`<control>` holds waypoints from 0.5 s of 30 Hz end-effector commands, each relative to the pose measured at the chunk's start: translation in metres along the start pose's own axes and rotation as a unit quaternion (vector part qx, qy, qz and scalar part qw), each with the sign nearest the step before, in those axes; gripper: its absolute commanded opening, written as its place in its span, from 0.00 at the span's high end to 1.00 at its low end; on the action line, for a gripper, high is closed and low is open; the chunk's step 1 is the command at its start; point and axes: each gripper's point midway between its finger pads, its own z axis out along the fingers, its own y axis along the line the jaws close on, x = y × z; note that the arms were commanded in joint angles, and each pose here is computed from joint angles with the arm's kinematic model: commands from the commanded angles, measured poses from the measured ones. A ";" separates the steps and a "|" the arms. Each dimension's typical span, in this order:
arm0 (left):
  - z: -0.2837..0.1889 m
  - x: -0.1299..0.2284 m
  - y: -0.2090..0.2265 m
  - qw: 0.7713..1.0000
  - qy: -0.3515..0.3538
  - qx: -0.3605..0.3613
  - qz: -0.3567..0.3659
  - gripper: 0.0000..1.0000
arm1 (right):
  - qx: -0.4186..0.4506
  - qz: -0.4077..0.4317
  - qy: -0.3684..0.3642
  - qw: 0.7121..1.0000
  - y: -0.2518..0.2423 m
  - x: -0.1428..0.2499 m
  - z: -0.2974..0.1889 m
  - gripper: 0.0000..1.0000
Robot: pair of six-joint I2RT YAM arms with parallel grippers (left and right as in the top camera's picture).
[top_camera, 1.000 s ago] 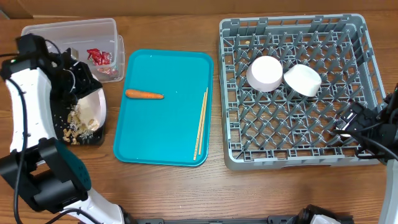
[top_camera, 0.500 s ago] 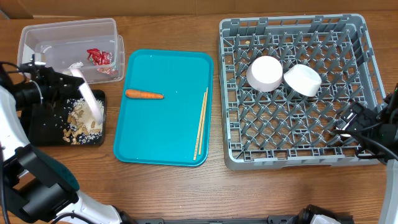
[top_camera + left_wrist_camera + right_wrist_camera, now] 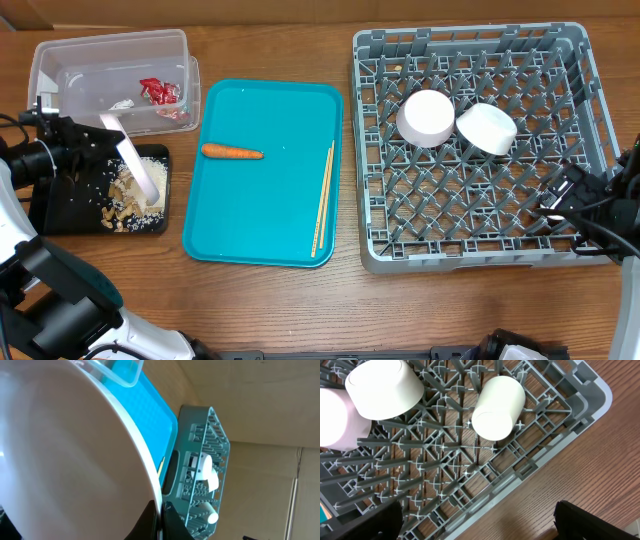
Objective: Sort waste into correct bins and load items into the dishwasher
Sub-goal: 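Carry the empty plate with the left gripper right to the rack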
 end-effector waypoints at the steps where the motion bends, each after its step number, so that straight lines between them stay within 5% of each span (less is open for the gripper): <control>1: -0.001 0.009 -0.032 0.999 0.003 0.010 0.051 0.96 | -0.006 -0.002 -0.015 1.000 0.002 -0.007 -0.007 0.00; 8: 0.044 0.061 -0.108 0.981 0.065 0.013 0.183 0.96 | -0.006 -0.002 -0.015 1.000 0.002 -0.006 -0.007 0.00; 15: 0.152 0.129 -0.250 0.927 0.084 0.120 0.345 0.96 | -0.006 -0.002 -0.015 1.000 0.002 -0.006 -0.007 0.00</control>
